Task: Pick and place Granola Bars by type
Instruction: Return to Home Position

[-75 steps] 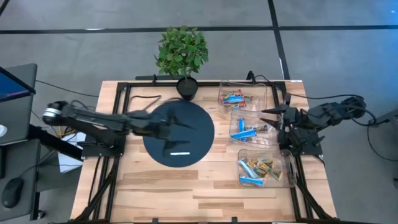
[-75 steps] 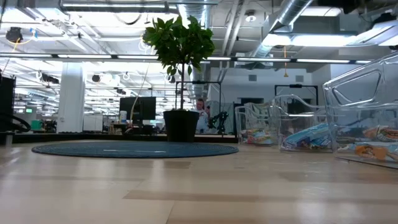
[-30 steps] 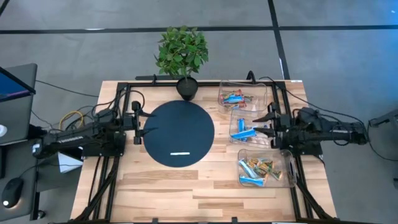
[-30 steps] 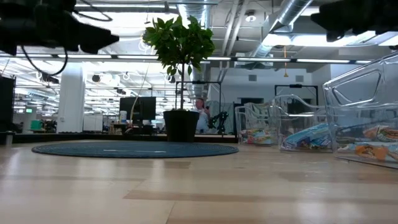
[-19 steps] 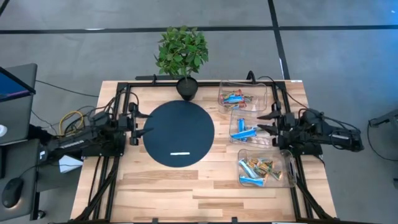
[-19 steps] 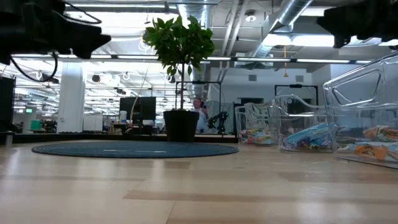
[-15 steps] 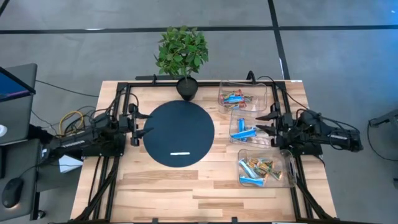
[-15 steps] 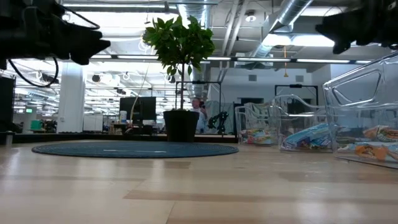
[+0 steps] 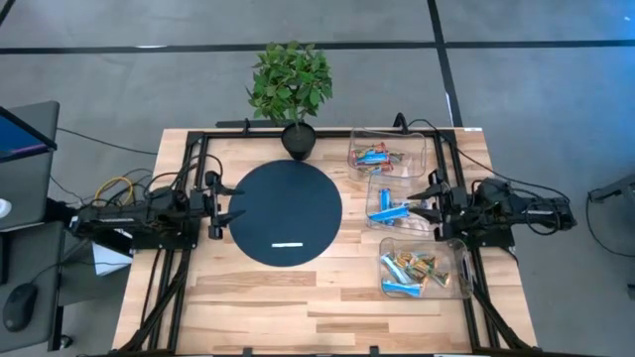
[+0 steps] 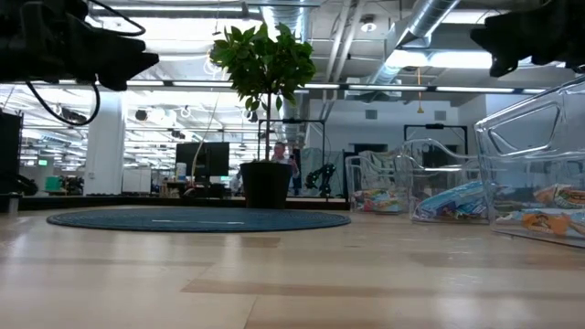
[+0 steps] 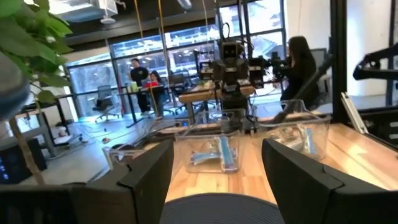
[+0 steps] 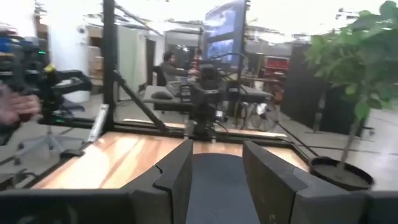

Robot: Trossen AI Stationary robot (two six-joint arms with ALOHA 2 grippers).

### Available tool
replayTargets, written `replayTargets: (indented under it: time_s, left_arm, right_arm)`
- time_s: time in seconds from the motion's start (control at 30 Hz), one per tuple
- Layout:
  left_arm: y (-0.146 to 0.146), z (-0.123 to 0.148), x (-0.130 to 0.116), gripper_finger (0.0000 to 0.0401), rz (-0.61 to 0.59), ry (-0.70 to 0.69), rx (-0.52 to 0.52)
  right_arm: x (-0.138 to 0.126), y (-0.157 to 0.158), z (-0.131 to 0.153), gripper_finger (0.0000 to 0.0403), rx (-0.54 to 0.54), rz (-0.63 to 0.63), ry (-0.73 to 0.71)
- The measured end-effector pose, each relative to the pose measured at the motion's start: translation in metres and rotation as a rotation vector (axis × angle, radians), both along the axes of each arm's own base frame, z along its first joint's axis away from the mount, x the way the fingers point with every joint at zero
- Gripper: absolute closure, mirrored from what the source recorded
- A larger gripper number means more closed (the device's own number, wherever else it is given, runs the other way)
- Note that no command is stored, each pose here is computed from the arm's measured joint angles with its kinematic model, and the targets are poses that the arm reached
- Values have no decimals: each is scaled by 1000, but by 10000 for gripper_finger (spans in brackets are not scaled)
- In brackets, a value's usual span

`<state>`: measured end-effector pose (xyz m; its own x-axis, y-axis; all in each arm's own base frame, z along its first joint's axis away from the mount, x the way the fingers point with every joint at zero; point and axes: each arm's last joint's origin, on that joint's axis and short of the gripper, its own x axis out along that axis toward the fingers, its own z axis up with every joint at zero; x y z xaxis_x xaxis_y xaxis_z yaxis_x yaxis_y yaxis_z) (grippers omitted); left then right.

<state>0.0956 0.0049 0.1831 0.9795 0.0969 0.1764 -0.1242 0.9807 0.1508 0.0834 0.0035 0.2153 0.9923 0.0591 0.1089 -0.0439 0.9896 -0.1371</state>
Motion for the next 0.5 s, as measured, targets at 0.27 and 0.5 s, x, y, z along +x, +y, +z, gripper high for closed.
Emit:
replayTargets:
  time_s: [0.27,0.5]
  left_arm:
    - [-2,-6,1,161,-15,57,0]
    - [-2,-7,1,161,-11,72,22]
  right_arm:
    - [4,1,-13,269,22,-1,43]
    - [11,-1,-33,269,24,-22,16]
